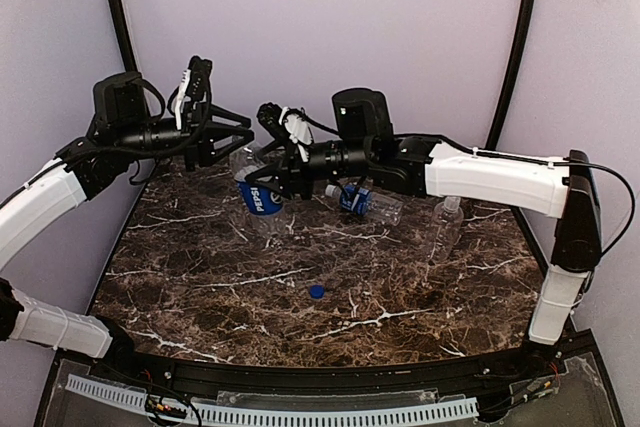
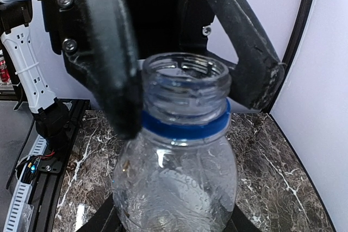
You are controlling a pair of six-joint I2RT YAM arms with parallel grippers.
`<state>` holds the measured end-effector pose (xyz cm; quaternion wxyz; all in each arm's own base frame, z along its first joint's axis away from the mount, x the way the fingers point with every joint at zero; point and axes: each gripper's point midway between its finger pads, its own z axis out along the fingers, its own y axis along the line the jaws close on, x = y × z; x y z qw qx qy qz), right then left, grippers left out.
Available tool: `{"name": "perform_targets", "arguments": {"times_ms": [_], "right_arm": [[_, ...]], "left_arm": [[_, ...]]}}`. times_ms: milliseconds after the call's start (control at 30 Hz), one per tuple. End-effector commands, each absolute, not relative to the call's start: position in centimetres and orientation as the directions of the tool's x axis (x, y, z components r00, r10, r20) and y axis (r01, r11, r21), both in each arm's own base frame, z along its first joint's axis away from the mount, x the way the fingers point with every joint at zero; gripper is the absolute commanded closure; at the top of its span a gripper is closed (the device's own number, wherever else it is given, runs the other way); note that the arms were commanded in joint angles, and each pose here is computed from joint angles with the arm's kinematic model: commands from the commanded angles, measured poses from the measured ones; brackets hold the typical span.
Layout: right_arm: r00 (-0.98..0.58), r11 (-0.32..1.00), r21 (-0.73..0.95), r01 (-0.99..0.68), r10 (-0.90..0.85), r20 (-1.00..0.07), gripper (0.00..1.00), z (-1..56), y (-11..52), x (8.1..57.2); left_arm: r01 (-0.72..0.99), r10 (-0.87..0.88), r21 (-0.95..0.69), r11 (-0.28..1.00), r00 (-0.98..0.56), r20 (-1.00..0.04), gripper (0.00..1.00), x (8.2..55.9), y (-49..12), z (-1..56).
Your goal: Unscrew the bottle caps
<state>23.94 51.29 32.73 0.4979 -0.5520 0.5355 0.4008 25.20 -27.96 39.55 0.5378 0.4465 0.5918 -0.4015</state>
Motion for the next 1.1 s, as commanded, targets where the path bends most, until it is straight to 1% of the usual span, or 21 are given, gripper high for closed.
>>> {"name": "perform_targets", "arguments": {"times_ms": [0, 100, 167, 200, 233, 267, 333, 467, 500, 567, 600, 633, 667, 700, 867, 900, 933, 967, 1000, 1033, 1067], "right_arm": [[0.151, 0.084, -0.163, -0.983, -0.13, -0.98, 0.76, 35.6, 51.5, 23.9], [0.154, 0.081, -0.165, -0.983, -0.126, -0.98, 0.77, 35.8, 51.5, 23.9], [0.154, 0.081, -0.165, -0.983, -0.125, -0.98, 0.77, 35.9, 51.5, 23.8], [0.156, 0.08, -0.166, -0.983, -0.125, -0.98, 0.77, 35.9, 51.5, 23.8], [0.156, 0.082, -0.166, -0.983, -0.125, -0.98, 0.77, 35.9, 51.5, 23.9], [0.156, 0.083, -0.167, -0.982, -0.125, -0.98, 0.77, 35.9, 51.5, 23.9], [0.157, 0.086, -0.168, -0.982, -0.125, -0.98, 0.78, 36.0, 51.4, 23.9], [0.16, 0.094, -0.172, -0.981, -0.126, -0.979, 0.77, 36.0, 51.4, 24.1], [0.158, 0.097, -0.171, -0.98, -0.128, -0.979, 0.75, 35.9, 51.4, 24.1], [0.15, 0.117, -0.166, -0.979, -0.134, -0.98, 0.52, 35.8, 51.4, 24.5], [0.146, 0.134, -0.164, -0.977, -0.14, -0.979, 0.37, 35.7, 51.4, 24.8], [0.142, 0.155, -0.165, -0.974, -0.145, -0.979, 0.16, 35.6, 51.3, 25.2], [0.139, 0.181, -0.166, -0.969, -0.152, -0.979, 0.03, 35.5, 51.2, 25.6], [0.134, 0.211, -0.167, -0.963, -0.161, -0.978, 0.02, 35.3, 51.0, 26.2], [0.108, 0.37, -0.171, -0.913, -0.184, -0.977, 0.01, 35.4, 49.3, 28.8], [0.107, 0.38, -0.171, -0.909, -0.183, -0.977, 0.01, 35.5, 49.1, 29.0], [0.106, 0.385, -0.17, -0.907, -0.183, -0.977, 0.01, 35.5, 48.8, 29.1], [0.109, 0.385, -0.172, -0.907, -0.181, -0.977, 0.01, 35.6, 48.7, 29.0], [0.113, 0.382, -0.175, -0.908, -0.179, -0.977, 0.01, 35.6, 48.6, 28.9], [0.116, 0.378, -0.176, -0.909, -0.176, -0.978, 0.01, 35.8, 48.5, 28.8], [0.118, 0.376, -0.176, -0.91, -0.173, -0.978, 0.01, 36.0, 48.5, 28.7]], "left_arm": [[0.964, 0.127, -0.03, 0.264, -0.066, -0.99, 0.62, 24.7, -28.0, 38.9], [0.965, 0.133, -0.039, 0.261, -0.076, -0.988, 0.62, 24.7, -28.0, 38.6], [0.964, 0.134, -0.037, 0.263, -0.074, -0.988, 0.73, 24.7, -28.0, 38.6], [0.963, 0.134, -0.036, 0.267, -0.074, -0.988, 0.82, 24.8, -28.0, 38.7], [0.962, 0.135, -0.033, 0.27, -0.071, -0.988, 0.86, 24.9, -28.0, 38.7], [0.962, 0.139, -0.033, 0.27, -0.073, -0.988, 0.94, 24.8, -28.0, 38.6], [0.962, 0.141, -0.035, 0.27, -0.076, -0.987, 0.99, 24.8, -28.0, 38.6], [0.959, 0.134, -0.039, 0.281, -0.079, -0.988, 0.99, 25.0, -27.9, 38.8], [0.957, 0.13, -0.035, 0.29, -0.075, -0.989, 0.99, 25.1, -27.9, 38.9], [0.942, 0.129, -0.029, 0.335, -0.076, -0.989, 0.99, 25.9, -27.6, 39.1], [0.926, 0.13, -0.017, 0.377, -0.071, -0.989, 0.99, 26.6, -27.3, 39.3], [0.916, 0.137, -0.011, 0.401, -0.072, -0.988, 0.99, 27.2, -27.1, 39.2], [0.895, 0.142, 0.002, 0.445, -0.068, -0.988, 0.99, 28.0, -26.7, 39.4], [0.881, 0.146, 0.005, 0.474, -0.073, -0.987, 0.99, 28.7, -26.2, 39.3], [0.751, 0.164, 0.022, 0.66, -0.116, -0.98, 0.99, 34.2, -21.9, 39.5], [0.717, 0.178, 0.029, 0.697, -0.134, -0.975, 0.99, 35.9, -20.5, 38.9], [0.693, 0.18, 0.049, 0.72, -0.117, -0.977, 0.99, 36.7, -19.6, 39.8], [0.654, 0.194, 0.054, 0.754, -0.144, -0.97, 0.99, 38.5, -17.8, 39.0], [0.623, 0.192, 0.075, 0.779, -0.123, -0.974, 0.99, 39.5, -16.7, 40.5], [0.574, 0.201, 0.064, 0.816, -0.178, -0.963, 0.99, 41.7, -14.5, 39.3], [0.55, 0.202, 0.057, 0.833, -0.207, -0.957, 0.99, 43.4, -13.4, 39.3]]}}
